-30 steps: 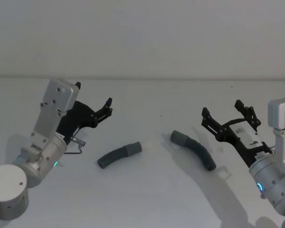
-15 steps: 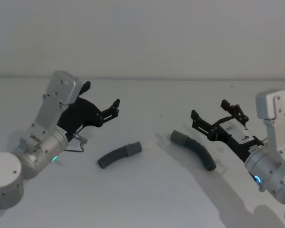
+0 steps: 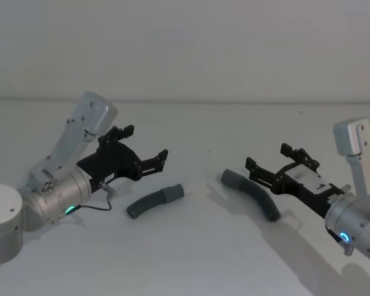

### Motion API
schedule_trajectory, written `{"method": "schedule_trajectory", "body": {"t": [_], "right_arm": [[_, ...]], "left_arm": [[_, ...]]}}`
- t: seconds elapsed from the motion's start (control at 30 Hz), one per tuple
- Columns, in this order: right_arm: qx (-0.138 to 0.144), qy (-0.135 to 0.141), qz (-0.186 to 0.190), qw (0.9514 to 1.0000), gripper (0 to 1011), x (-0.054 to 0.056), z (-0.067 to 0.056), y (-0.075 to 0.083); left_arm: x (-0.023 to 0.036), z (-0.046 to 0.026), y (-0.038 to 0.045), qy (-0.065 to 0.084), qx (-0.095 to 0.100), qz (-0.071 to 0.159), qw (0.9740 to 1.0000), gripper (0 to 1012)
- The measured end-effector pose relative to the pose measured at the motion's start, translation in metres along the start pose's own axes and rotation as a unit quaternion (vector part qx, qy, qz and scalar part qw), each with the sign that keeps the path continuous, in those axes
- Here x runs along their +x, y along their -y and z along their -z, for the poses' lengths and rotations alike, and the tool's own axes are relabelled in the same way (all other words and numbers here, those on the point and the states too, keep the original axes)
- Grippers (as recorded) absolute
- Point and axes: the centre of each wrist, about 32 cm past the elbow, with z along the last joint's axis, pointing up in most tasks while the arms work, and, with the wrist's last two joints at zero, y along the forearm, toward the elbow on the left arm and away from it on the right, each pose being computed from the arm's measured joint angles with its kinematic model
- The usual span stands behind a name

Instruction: Use both hands to pick up one end of the pipe from the table, align the ends, and insert them.

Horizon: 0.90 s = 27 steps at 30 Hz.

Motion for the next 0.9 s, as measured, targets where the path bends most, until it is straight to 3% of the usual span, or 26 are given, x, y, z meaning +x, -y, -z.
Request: {"method": "schedule_trajectory", "body": {"t": [0.23, 0.6, 0.9], "right_arm": [[-0.010, -0.024, -0.005, 0.9997, 1001, 0.008, 0.009, 0.004], [-0.013, -0.055, -0.008, 0.9984, 1001, 0.017, 0.026, 0.000], [-0.020, -0.056, -0.015, 0.9981, 1001, 0.024, 0.032, -0.005]], "left_arm": [[-0.0017, -0.0009, 0.0019, -0.008, 0.026, 0.009, 0.9996, 1001], [-0.0058, 0.0035, 0.0130, -0.018, 0.059, 0.015, 0.9980, 1001], [-0.0080, 0.0059, 0.0211, -0.021, 0.081, 0.040, 0.9957, 1001]]}}
